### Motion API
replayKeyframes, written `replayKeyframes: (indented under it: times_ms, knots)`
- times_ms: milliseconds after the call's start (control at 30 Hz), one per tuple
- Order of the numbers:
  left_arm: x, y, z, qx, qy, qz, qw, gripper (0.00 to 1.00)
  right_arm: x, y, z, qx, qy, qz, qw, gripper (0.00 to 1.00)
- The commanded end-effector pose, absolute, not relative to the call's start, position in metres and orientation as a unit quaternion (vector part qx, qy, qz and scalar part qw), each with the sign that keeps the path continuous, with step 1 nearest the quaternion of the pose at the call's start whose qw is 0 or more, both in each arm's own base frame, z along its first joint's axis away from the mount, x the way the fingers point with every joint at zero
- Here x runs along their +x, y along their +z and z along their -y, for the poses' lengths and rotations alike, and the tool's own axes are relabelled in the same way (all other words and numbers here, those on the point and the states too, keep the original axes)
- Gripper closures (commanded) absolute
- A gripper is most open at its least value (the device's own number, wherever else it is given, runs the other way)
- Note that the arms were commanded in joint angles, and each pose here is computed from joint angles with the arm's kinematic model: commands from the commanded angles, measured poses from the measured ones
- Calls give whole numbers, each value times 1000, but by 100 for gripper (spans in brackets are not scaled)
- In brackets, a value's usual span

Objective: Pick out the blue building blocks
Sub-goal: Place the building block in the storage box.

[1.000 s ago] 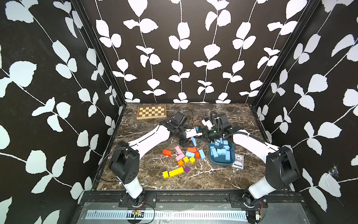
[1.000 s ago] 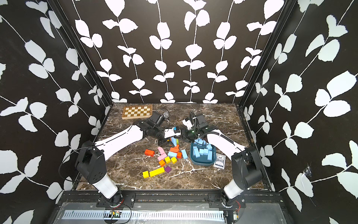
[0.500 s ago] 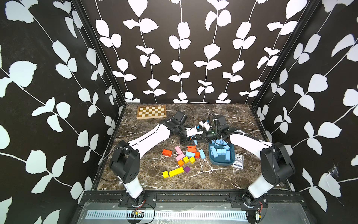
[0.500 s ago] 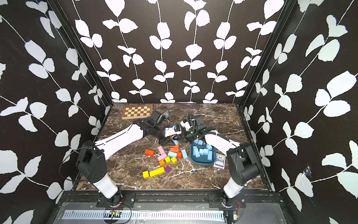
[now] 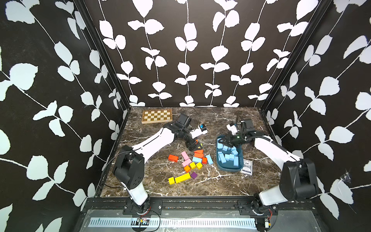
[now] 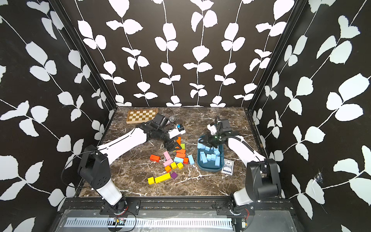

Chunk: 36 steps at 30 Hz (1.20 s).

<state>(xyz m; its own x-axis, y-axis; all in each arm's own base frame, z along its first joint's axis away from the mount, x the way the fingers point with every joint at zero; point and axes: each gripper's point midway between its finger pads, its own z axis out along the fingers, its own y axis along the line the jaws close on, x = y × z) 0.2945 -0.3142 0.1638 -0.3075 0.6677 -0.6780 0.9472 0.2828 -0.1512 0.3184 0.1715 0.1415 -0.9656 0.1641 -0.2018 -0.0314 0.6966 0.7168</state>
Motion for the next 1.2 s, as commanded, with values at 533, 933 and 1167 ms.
replayKeyframes:
  times_ms: [533, 933, 1167]
  knots:
    - [288, 149, 296, 432, -322, -810, 230, 19, 279, 73, -160, -9, 305, -952, 31, 92]
    - [290, 147, 297, 424, -325, -814, 228, 19, 267, 56, -147, -18, 239, -971, 4, 72]
    - [291, 145, 297, 421, -325, -816, 227, 19, 268, 73, -135, -20, 207, -978, 23, 69]
